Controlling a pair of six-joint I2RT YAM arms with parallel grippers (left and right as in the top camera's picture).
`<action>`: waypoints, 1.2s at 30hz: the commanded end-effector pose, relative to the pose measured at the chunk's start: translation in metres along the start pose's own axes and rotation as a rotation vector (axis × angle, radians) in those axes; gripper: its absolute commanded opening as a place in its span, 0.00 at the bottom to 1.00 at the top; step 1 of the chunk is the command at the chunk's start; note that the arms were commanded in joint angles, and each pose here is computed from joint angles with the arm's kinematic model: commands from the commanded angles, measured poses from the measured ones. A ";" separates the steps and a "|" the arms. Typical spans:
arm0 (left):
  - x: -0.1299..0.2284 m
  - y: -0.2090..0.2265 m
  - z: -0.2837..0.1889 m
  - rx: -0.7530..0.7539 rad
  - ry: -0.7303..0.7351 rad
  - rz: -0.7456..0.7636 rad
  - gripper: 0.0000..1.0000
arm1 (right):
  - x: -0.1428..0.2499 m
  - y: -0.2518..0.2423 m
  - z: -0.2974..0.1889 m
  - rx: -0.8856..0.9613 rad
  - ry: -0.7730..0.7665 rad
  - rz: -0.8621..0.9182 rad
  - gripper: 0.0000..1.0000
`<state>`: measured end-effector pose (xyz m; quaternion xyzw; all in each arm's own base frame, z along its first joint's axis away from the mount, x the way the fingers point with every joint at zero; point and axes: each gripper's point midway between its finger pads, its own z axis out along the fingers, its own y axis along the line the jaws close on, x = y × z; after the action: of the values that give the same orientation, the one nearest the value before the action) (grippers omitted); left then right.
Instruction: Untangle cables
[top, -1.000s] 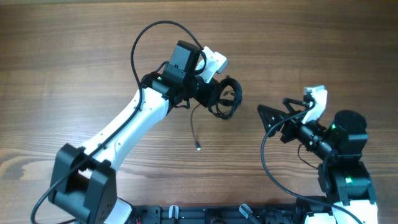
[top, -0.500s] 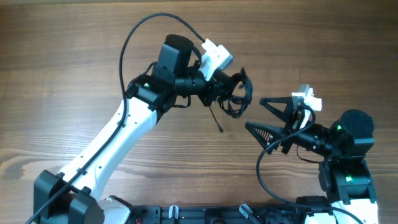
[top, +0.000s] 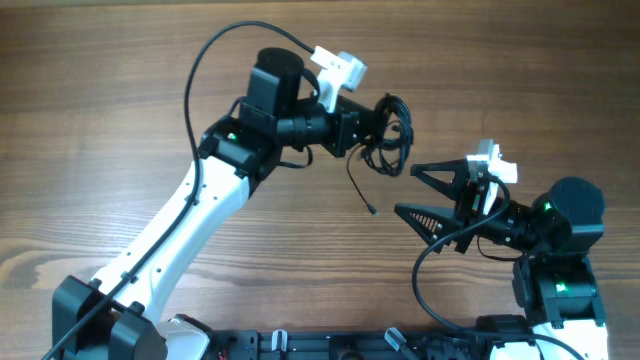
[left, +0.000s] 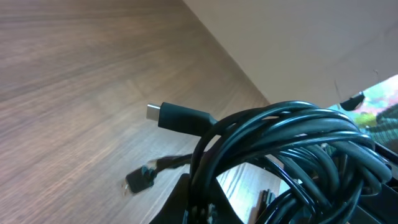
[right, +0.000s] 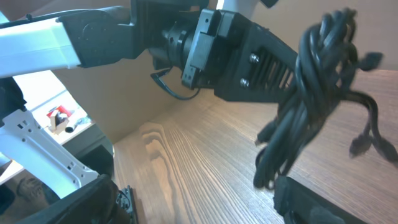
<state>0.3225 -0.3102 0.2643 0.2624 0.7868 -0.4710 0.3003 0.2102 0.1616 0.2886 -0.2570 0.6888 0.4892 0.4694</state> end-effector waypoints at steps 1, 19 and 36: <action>0.003 -0.028 0.003 0.059 0.009 0.026 0.04 | -0.006 0.010 0.000 -0.037 -0.001 -0.037 0.87; 0.014 -0.047 0.019 0.058 0.036 0.054 0.04 | -0.007 0.009 0.000 -0.031 -0.002 -0.037 0.90; -0.009 -0.018 -0.007 -0.054 -0.051 -0.077 0.04 | -0.002 -0.034 -0.004 0.207 -0.024 0.105 0.91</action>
<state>0.3101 -0.3290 0.2673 0.2442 0.7961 -0.4688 0.2947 0.2280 0.1499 0.2690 -0.1818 0.7382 0.4610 0.4577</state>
